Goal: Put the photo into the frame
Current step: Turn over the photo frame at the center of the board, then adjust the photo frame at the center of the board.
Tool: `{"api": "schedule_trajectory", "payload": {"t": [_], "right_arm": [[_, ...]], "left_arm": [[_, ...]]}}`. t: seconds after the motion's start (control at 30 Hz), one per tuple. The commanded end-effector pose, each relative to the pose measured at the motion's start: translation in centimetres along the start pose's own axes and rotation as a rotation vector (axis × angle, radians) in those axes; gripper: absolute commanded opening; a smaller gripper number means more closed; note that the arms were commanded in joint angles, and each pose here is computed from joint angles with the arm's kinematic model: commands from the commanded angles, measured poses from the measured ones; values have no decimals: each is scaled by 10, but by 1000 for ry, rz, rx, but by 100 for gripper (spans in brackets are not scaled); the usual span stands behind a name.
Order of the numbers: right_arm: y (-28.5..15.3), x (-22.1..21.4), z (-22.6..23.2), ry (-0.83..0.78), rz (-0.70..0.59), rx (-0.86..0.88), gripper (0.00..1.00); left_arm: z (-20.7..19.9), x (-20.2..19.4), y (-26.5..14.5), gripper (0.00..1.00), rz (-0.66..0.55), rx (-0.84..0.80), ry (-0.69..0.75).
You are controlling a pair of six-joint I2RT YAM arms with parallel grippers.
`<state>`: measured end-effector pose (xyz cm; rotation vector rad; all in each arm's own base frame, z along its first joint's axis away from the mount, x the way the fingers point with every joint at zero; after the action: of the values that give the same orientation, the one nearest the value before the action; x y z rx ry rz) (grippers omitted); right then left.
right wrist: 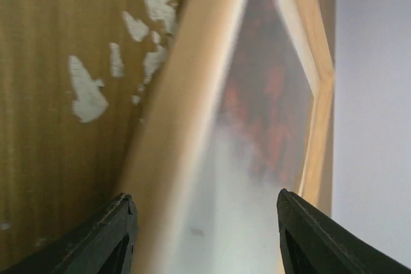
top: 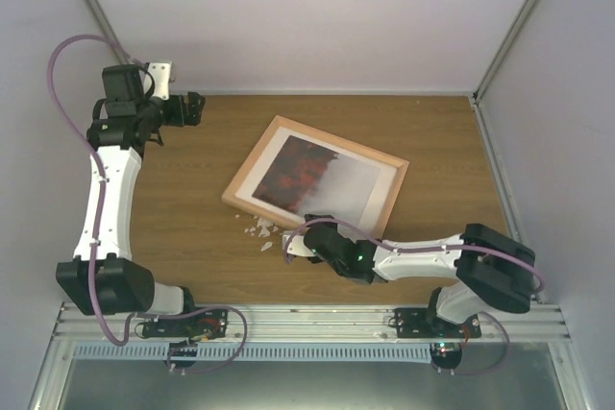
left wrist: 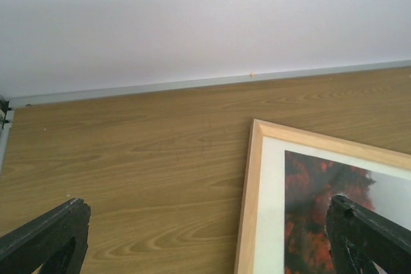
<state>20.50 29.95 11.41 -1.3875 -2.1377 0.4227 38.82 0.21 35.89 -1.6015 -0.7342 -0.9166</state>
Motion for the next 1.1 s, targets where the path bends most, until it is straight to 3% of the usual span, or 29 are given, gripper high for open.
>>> {"api": "schedule_trajectory", "payload": {"t": [0.0,0.1,0.2,0.27,0.37,0.63,0.87,1.07], "right_arm": [[3,16,8,91,-62,57,62],[5,24,12,104,-87,107,73],[-3,40,12,129,-143,192,92],[-11,50,0,187,-199,262,99],[-12,47,-41,351,-244,384,100],[-1,-31,-148,697,-238,447,100],[-11,-98,-125,757,-107,471,100],[-39,-71,-62,561,-126,651,100]], "left_arm": [[2,11,-9,99,-64,16,18],[1,8,-10,99,-61,16,22],[1,3,-7,99,-51,12,26],[0,0,-3,99,-37,-5,33],[-4,-8,5,99,-1,-54,40],[-22,-45,25,99,82,-198,92],[-40,-91,74,99,244,-255,219],[-74,-93,140,99,273,-272,378]]}}
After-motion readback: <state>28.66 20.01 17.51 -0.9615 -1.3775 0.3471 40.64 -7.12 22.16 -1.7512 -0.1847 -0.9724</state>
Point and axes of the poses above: each gripper's point midway between its finger pads, its own y axis out along the fingers, its own z axis along the line the jaws close on, x = y × z, the point moved 3 cm from there along -y, back along the fingers
